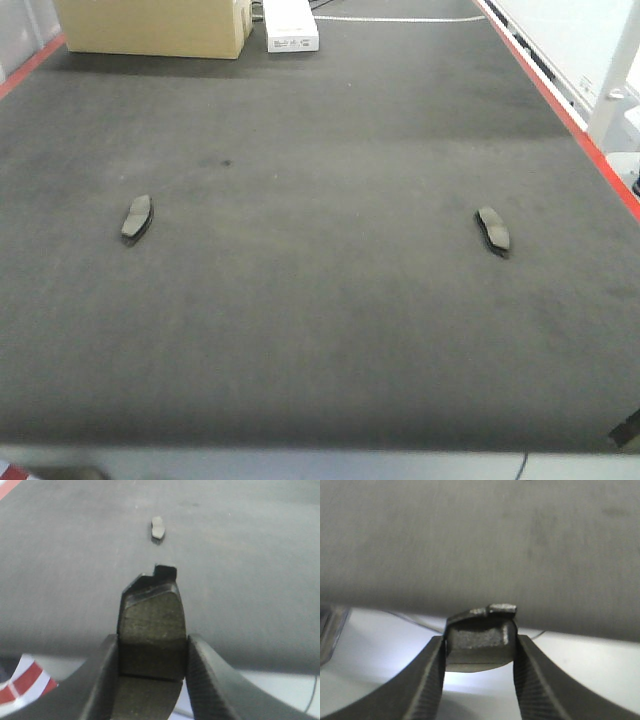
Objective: Move and align brake pads A on conveyor
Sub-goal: 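Approach and stop facing the conveyor with its two pads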
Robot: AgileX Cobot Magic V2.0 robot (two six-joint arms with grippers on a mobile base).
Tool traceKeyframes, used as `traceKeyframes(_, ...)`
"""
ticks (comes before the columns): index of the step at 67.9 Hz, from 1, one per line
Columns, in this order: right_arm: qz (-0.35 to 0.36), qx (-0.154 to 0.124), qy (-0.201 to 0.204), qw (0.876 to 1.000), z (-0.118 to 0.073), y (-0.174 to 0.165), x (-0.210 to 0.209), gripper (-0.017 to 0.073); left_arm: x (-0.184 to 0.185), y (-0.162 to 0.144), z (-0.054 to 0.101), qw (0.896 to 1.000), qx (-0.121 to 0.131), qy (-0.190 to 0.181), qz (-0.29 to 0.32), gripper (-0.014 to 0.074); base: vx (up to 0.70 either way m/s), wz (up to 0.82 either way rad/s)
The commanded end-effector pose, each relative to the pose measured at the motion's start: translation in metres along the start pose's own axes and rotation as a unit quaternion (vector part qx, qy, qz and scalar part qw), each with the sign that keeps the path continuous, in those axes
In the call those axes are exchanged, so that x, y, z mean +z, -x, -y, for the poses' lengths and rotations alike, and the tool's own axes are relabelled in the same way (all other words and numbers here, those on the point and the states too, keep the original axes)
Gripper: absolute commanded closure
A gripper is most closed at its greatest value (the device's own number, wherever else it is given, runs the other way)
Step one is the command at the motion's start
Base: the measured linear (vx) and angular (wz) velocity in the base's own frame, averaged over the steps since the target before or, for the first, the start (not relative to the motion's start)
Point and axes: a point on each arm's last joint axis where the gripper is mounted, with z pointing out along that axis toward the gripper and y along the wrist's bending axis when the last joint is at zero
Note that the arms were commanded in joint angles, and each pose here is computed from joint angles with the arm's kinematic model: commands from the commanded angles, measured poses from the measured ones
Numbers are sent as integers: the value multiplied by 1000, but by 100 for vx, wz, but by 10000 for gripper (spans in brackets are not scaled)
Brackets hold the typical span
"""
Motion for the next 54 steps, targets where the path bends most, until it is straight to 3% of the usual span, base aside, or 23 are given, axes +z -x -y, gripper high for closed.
traceKeyframes(1, 47, -4, -2, 999, 0, 12, -6, 564, -3, 13, 2, 999, 2, -10, 48, 600, 34, 1)
traceKeyframes(54, 47, -4, -2, 999, 0, 12, -6, 564, -3, 13, 2, 999, 2, -10, 48, 600, 24, 1)
